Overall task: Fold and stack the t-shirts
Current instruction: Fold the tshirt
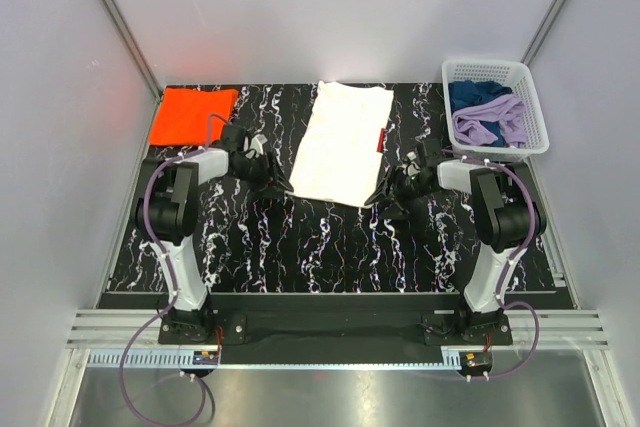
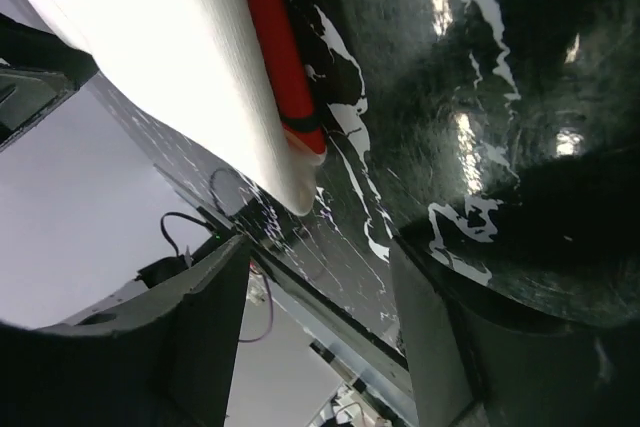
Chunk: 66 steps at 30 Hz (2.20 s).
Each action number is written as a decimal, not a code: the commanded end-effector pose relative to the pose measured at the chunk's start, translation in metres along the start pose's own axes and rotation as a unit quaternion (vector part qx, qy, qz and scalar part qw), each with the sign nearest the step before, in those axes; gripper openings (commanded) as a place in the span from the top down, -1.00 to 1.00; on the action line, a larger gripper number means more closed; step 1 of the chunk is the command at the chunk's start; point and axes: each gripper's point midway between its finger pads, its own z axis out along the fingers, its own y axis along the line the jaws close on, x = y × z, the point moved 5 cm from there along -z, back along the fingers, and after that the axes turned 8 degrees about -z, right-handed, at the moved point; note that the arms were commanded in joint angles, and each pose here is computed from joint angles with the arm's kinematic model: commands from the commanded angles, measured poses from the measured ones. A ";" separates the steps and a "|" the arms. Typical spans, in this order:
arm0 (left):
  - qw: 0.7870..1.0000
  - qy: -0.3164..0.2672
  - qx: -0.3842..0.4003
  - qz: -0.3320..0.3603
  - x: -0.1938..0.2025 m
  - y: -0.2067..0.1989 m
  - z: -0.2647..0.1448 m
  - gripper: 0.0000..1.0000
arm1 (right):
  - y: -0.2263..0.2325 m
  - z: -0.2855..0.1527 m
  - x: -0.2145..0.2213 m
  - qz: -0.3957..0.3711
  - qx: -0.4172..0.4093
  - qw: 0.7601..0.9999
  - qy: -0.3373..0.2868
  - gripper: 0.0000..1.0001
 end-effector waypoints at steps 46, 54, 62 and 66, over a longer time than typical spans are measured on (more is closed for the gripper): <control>0.992 0.006 -0.126 -0.016 0.181 0.029 -0.029 1.00 | -0.026 -0.028 0.145 -0.018 0.052 0.998 -0.002 1.00; 0.992 -0.040 -0.119 0.004 0.202 0.017 -0.077 1.00 | -0.022 -0.072 0.182 -0.036 0.064 0.997 -0.022 1.00; 0.992 -0.048 -0.113 0.033 0.194 -0.011 -0.098 1.00 | -0.006 -0.088 0.174 -0.062 0.072 0.994 -0.044 1.00; 0.990 -0.056 -0.113 0.056 0.181 -0.034 -0.106 0.99 | 0.018 -0.099 0.154 -0.085 0.078 0.991 -0.060 1.00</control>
